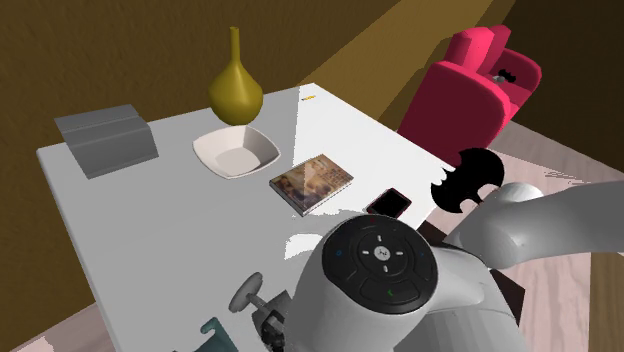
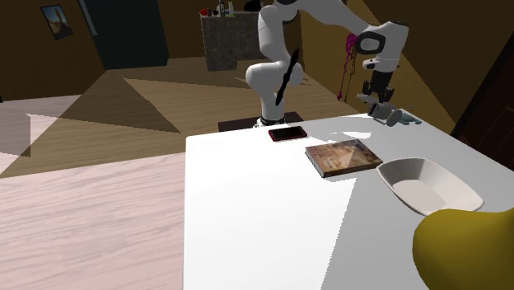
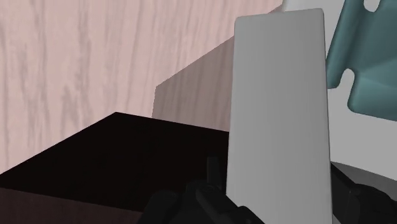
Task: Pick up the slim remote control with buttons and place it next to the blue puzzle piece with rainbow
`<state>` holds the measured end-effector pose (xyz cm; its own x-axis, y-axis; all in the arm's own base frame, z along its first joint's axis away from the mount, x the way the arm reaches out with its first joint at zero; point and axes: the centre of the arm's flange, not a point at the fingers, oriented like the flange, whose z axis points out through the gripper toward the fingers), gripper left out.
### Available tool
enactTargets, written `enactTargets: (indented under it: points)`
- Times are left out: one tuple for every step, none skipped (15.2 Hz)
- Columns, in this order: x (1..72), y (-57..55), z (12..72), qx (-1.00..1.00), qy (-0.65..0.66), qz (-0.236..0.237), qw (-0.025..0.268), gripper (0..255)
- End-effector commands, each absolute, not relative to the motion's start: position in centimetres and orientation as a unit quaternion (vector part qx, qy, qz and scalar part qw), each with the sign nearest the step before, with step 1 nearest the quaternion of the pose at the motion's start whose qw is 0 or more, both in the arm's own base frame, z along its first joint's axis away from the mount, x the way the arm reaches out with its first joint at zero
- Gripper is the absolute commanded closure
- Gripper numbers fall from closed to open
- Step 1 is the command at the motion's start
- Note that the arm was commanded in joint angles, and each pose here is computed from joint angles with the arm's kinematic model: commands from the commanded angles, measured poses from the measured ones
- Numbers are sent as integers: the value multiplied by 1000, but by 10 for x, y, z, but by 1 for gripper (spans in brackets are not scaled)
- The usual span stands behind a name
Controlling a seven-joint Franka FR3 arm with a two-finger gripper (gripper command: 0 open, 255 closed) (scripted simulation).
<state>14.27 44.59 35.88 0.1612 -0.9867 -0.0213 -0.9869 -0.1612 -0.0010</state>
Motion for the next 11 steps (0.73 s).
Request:
enactTargets:
  points:
    - [153, 433, 344, -754, 657, 3, -10, 255]
    - [153, 433, 344, -754, 657, 3, -10, 255]
    - [153, 433, 344, -754, 657, 3, -10, 255]
    - [153, 433, 344, -754, 657, 3, -10, 255]
    - [153, 433, 344, -754, 657, 3, -10, 255]
    - [153, 433, 344, -754, 657, 3, -10, 255]
    - [153, 433, 344, -754, 657, 3, -10, 255]
    - [153, 437, 344, -754, 657, 3, -10, 0]
    - [151, 440, 346, -754, 657, 3, -10, 0]
    - [150, 437, 347, -754, 657, 2, -10, 0]
    - [152, 438, 347, -754, 657, 2, -10, 0]
